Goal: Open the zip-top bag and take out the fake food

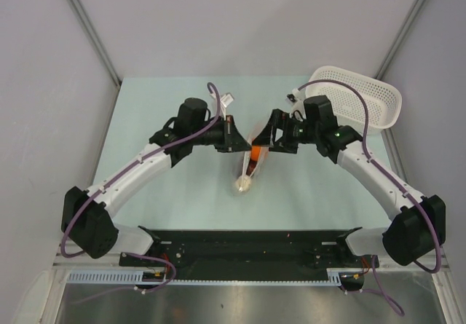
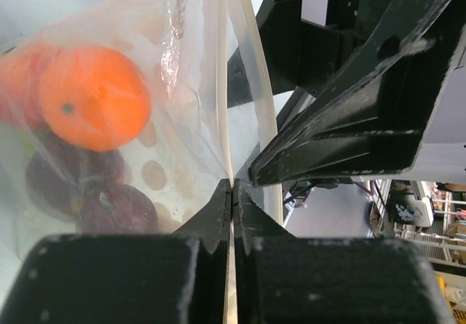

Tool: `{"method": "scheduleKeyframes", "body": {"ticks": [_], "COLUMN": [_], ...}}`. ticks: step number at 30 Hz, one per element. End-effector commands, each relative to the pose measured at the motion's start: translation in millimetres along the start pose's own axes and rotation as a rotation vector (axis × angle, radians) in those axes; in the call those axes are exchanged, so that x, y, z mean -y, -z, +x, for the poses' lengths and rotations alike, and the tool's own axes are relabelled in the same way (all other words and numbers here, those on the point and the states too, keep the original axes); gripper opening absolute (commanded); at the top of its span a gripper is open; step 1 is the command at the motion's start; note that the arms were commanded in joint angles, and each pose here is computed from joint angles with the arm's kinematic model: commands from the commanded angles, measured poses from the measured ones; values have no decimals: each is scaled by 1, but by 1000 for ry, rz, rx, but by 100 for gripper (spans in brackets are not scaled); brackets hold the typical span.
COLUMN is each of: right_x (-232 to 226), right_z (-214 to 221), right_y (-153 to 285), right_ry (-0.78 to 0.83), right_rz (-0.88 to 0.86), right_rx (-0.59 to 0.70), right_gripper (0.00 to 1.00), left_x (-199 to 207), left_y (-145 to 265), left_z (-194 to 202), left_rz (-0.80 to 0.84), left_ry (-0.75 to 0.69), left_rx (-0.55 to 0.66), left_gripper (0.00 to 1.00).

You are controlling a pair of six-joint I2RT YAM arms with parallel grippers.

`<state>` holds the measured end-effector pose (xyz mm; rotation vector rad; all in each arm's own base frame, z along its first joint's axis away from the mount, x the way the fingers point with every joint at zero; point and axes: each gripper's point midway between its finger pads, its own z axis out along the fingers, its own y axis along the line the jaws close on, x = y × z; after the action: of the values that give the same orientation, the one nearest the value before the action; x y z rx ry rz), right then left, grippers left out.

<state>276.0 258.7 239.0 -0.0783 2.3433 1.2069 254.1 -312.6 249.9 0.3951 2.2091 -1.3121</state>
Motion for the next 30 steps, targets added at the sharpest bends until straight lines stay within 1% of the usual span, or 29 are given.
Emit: {"method": "scheduleKeyframes", "body": {"ticks": [1,2,3,4,5,6,7,8,10,11,13,14,15,18,21,22,23,24,25,27,28,30], "right_x": [3,9,15,18,19,19,17,15,9,10,8,10,11,18,18,18,17,17,17,14,11,8], "right_z": [-2,3,5,7,9,10,11,9,8,8,6,8,6,7,8,9,9,10,9,8,6,1], "right_y": [-7,-6,-9,-10,-9,-10,-10,-11,-13,-14,-15,-15,-15,-14,-13,-13,-12,-12,-11,-8,-5,1], "right_ry": [39,27,18,17,18,20,25,39,54,63,77,84,92,112,129,133,137,144,146,162,167,177], "right_rz": [56,88,111,123,127,125,122,113,97,98,103,114,123,157,162,160,157,158,161,153,153,171], "right_rx": [-17,-37,-53,-60,-69,-75,-77,-68,-71,-76,-80,-94,-88,-96,-108,-113,-115,-118,-118,-114,-109,-86], "right_gripper": [87,75,67,61,51,47,43,37,29,19,12,5,3,3,12,19,23,28,36,39,43,44], "left_x": [19,19,19,13,13,9,3,-2,-1,-4,2,0,4,5,15,19,23,24,26,22,21,16], "left_y": [4,7,9,12,18,23,28,33,44,47,56,60,67,73,67,62,57,54,49,42,37,31], "left_z": [-21,-20,-23,-28,-32,-32,-38,-36,-41,-41,-46,-47,-49,-50,-45,-46,-39,-37,-38,-30,-30,-27], "left_rz": [34,21,6,-37,-63,-102,-156,-192,-220,-242,-247,-271,-273,-275,-199,-171,-127,-108,-82,-64,-55,-54], "left_ry": [-42,-48,-55,-56,-69,-65,-68,-65,-76,-80,-94,-97,-105,-119,-126,-120,-112,-105,-92,-71,-61,-54], "left_rx": [60,63,72,98,123,129,164,166,204,210,240,251,271,296,275,272,239,231,236,212,210,196], "left_gripper": [0,0,0,0,0,0,0,0,0,0,0,0,0,0,0,0,0,0,0,0,0,0]}}
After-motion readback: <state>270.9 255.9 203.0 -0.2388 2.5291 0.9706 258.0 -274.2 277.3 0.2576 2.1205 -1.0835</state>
